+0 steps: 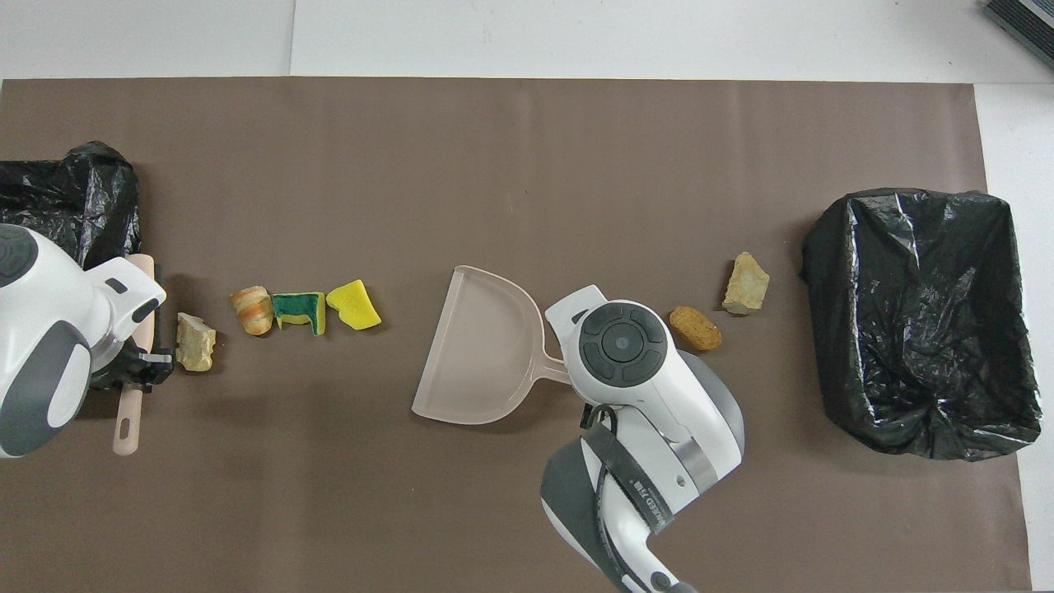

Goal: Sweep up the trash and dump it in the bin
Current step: 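Brush the trash pieces into the dustpan held by the right gripper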

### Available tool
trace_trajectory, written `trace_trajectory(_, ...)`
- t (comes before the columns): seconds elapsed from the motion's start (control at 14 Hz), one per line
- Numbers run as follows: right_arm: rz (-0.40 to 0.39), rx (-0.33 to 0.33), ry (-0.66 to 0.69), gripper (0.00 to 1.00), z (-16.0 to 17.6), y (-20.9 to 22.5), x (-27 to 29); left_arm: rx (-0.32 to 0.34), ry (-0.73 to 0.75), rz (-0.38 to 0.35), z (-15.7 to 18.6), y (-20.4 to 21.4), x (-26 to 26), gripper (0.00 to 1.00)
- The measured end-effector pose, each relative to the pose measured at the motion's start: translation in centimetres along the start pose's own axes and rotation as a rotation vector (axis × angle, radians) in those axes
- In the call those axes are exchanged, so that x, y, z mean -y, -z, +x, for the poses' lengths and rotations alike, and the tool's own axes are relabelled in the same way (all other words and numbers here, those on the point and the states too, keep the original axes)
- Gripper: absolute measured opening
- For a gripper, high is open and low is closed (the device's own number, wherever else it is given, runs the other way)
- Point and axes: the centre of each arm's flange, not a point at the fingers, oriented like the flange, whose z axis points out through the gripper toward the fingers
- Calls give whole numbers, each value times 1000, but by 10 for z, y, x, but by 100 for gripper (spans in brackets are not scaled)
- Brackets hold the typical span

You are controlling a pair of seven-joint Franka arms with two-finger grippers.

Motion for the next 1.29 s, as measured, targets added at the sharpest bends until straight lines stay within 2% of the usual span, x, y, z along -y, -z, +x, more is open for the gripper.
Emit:
trace_trajectory(0.36,0,0,1,33,0,0,1,-60,5,-11,-7,14,-62,26)
trace_trajectory(0.86,0,0,1,33,0,0,1,-133,-185,-26,-28,25,-158,26)
trace_trajectory(1.07,0,0,0,33,0,0,1,-154,-260,-68,-50,35,-205,26)
trace_trajectory(1.29,0,0,-1,33,0,0,1,-167,-351,-103,-87,47,-261,26)
